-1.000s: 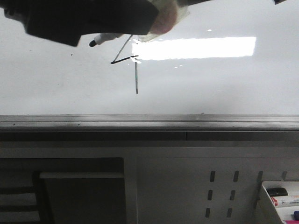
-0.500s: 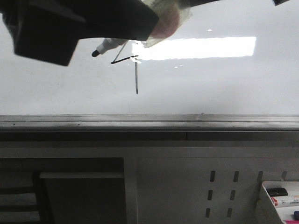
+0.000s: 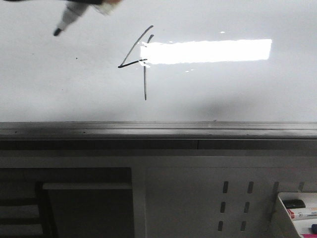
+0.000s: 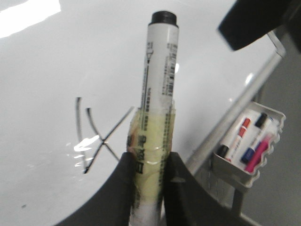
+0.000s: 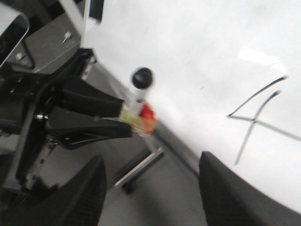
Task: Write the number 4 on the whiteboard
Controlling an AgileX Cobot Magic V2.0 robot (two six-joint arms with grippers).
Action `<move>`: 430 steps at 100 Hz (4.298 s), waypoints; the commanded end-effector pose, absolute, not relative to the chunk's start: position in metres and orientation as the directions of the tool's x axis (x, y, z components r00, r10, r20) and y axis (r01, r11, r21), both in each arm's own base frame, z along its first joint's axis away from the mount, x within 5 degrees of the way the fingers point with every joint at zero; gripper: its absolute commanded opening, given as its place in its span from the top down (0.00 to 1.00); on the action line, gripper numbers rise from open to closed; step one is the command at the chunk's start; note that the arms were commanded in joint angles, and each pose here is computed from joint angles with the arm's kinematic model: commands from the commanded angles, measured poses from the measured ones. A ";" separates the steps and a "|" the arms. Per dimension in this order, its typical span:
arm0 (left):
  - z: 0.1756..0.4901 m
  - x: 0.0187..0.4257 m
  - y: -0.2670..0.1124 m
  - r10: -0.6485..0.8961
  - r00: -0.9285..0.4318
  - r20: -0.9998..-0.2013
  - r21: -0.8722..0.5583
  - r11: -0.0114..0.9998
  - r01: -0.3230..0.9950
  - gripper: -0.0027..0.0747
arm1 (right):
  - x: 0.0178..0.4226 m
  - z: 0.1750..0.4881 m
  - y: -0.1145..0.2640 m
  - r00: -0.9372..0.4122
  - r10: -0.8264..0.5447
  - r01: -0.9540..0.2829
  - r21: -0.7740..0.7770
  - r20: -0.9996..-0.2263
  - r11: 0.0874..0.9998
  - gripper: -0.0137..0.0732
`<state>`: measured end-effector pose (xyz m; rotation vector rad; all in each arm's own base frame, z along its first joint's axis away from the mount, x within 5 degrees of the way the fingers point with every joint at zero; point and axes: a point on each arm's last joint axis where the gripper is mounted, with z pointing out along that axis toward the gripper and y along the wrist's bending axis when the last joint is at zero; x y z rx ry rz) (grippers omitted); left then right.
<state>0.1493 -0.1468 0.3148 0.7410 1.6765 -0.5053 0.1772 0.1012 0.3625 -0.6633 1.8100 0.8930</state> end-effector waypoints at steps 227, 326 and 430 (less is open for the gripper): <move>0.267 0.228 -0.142 -0.170 -0.214 -0.962 -0.225 0.936 0.269 0.45 | 0.154 0.379 0.063 -0.187 0.124 -0.557 0.209 -0.975 0.804 0.39; 0.322 0.079 -0.053 -0.071 0.148 -0.986 0.023 0.833 0.553 0.99 | 0.067 0.301 0.027 0.074 0.023 -0.317 -0.002 -0.997 0.948 0.90; 0.289 0.051 -0.030 -0.162 0.208 -0.965 -0.021 0.834 0.551 0.99 | 0.056 0.272 0.024 0.077 0.105 -0.307 0.076 -0.992 0.949 0.90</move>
